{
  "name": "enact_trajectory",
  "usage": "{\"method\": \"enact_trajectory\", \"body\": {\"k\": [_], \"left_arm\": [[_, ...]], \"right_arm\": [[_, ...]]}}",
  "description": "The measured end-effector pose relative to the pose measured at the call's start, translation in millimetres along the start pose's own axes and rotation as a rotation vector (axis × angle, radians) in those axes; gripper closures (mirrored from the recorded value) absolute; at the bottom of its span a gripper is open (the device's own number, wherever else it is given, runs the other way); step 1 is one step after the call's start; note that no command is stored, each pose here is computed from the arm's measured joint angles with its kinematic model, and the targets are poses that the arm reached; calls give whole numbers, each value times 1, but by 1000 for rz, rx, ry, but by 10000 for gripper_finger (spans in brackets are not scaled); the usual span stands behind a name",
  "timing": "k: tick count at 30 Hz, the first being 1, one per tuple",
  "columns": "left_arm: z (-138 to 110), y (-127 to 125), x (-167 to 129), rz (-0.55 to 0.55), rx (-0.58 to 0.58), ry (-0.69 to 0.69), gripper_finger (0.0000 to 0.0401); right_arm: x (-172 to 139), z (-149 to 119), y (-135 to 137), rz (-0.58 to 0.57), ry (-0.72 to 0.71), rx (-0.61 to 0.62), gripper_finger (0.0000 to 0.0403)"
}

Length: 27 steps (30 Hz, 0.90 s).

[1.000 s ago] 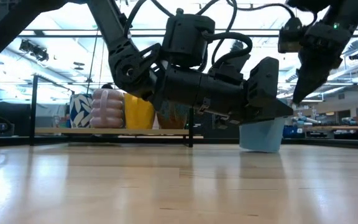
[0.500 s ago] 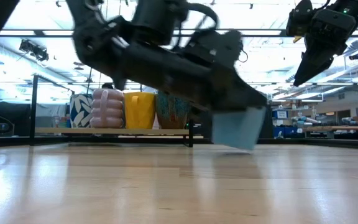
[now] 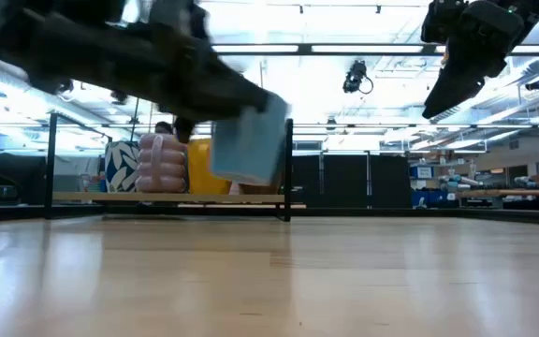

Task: Place coffee mugs
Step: Put the blue mug on the shelf

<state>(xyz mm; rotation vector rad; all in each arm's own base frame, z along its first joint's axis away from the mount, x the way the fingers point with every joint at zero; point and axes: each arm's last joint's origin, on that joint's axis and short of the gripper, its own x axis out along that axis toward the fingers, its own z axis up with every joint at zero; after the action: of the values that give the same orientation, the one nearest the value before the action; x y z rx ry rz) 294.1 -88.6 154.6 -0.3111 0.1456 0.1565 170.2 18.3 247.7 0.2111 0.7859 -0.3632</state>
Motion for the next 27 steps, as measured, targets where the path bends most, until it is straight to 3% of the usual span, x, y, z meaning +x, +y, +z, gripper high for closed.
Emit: {"method": "enact_trajectory", "body": {"k": [11, 27], "left_arm": [[3, 0, -66, 228, 65, -47, 359], [1, 13, -117, 529, 98, -36, 359]], "right_arm": [[10, 5, 3, 15, -3, -45, 174], [17, 5, 7, 21, 17, -66, 174]]}}
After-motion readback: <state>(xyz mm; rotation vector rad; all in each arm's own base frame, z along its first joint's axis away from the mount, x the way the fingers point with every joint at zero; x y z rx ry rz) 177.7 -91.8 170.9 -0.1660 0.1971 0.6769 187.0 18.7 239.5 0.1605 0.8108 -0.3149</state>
